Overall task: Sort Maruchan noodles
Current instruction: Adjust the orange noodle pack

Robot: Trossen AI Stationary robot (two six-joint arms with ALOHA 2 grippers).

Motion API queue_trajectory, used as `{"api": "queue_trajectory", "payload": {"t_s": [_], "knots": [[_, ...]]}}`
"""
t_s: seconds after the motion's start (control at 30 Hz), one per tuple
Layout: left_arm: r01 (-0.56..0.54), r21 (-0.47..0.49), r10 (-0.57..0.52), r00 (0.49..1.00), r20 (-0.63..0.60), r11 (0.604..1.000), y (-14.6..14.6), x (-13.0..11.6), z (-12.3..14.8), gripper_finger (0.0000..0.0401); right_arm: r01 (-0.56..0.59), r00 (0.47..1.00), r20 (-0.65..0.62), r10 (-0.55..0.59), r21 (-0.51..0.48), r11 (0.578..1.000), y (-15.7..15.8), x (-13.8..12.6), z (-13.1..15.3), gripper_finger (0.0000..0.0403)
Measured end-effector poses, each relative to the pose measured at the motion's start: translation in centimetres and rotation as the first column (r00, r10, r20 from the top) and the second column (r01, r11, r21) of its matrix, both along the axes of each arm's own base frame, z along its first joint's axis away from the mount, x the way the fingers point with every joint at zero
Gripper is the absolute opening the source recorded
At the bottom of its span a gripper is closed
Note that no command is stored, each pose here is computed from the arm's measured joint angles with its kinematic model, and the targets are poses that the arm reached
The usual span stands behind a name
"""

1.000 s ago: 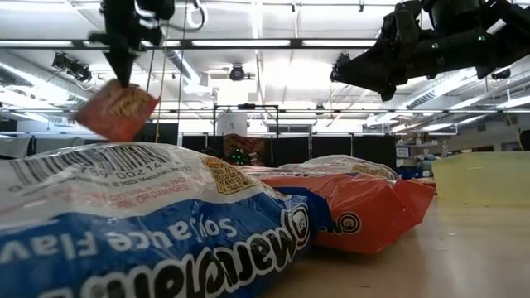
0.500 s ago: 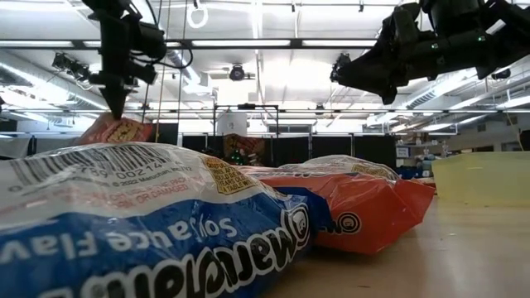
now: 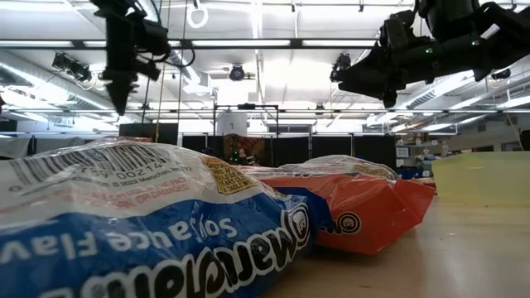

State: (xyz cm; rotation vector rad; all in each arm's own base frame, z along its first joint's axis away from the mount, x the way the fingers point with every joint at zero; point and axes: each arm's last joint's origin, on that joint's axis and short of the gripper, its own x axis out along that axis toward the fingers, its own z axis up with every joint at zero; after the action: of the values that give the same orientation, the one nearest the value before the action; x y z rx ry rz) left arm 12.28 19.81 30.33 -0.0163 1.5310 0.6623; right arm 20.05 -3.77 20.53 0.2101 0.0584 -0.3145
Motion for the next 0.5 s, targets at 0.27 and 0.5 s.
{"api": "queue_trajectory", "payload": {"t_s": [0.27,0.5], "knots": [[-0.305,-0.087,0.317,0.911,0.264,0.948,6.2,3.5,1.8,0.0180,0.076,0.996,-0.044,-0.075,0.031,0.997,-1.1,-0.3,-0.5,0.0140],[-0.468,-0.200,0.490,0.868,0.078,0.861,11.8,5.6,-4.3,0.0183,0.066,0.991,-0.118,-0.060,0.044,0.997,-1.4,-0.5,-1.2,0.0140]]}}
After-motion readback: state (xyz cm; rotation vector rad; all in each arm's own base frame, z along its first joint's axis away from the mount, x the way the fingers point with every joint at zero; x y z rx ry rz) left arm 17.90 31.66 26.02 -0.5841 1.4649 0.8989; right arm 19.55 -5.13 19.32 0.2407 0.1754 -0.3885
